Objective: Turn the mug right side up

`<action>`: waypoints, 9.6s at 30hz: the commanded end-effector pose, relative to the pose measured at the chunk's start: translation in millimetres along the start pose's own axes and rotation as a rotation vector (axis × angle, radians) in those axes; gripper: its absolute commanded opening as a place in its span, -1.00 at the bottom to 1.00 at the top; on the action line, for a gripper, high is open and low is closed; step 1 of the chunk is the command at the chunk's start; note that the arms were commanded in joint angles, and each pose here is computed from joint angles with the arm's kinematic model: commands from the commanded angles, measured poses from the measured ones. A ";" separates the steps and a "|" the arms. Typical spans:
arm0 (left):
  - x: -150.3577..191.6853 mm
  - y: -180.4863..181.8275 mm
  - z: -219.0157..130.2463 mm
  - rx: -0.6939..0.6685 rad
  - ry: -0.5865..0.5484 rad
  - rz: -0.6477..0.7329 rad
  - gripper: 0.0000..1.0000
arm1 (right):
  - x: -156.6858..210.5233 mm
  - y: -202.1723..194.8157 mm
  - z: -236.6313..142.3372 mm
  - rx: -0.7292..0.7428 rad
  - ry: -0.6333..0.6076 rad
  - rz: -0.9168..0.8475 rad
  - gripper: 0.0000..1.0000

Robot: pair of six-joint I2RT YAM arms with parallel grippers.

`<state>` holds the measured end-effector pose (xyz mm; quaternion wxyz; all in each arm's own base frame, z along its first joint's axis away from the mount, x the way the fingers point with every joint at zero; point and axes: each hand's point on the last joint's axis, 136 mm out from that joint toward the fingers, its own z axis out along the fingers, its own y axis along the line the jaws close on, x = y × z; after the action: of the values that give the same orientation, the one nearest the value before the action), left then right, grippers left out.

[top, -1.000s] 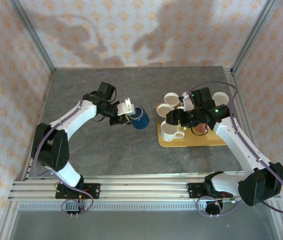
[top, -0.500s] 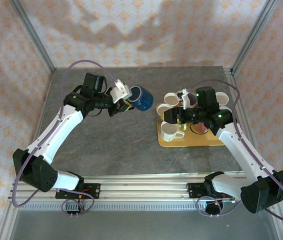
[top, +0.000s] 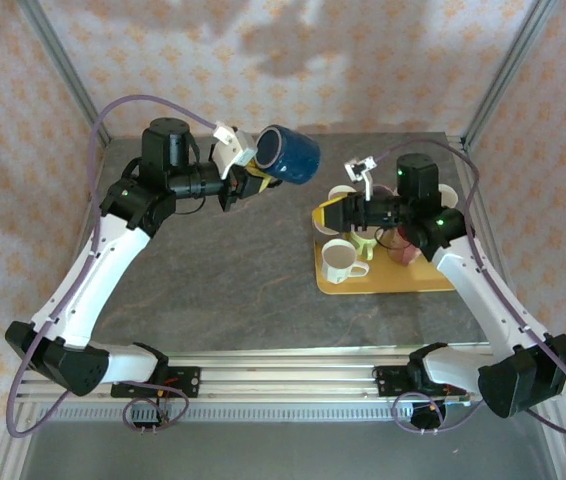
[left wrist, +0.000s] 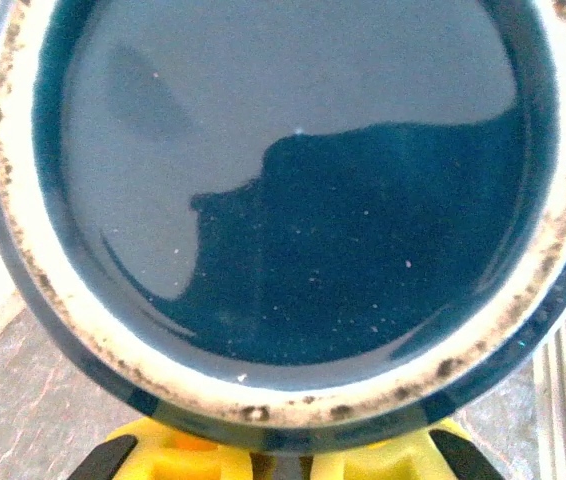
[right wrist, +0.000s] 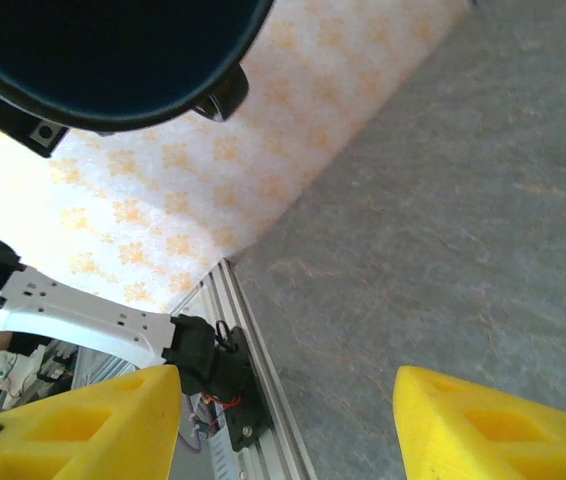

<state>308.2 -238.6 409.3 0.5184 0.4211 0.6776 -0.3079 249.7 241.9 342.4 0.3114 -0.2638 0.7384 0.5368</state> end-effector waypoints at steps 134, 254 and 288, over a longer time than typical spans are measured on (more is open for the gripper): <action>21.7 -20.2 -15.1 -0.195 -0.012 -0.117 1.00 | 13.5 -27.0 -109.1 0.755 -0.089 -0.318 -1.00; 117.6 -3.9 1.1 -0.285 0.209 -0.085 1.00 | 195.7 -209.8 -158.4 1.189 0.690 -0.124 -1.00; 120.3 1.9 -5.1 -0.320 0.194 -0.076 1.00 | 215.7 -200.6 -159.0 1.138 0.746 -0.118 0.11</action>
<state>291.2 -208.7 283.3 0.4719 0.3410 0.7918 -0.1846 224.0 25.0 76.5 0.1490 -0.2715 0.9482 -0.0704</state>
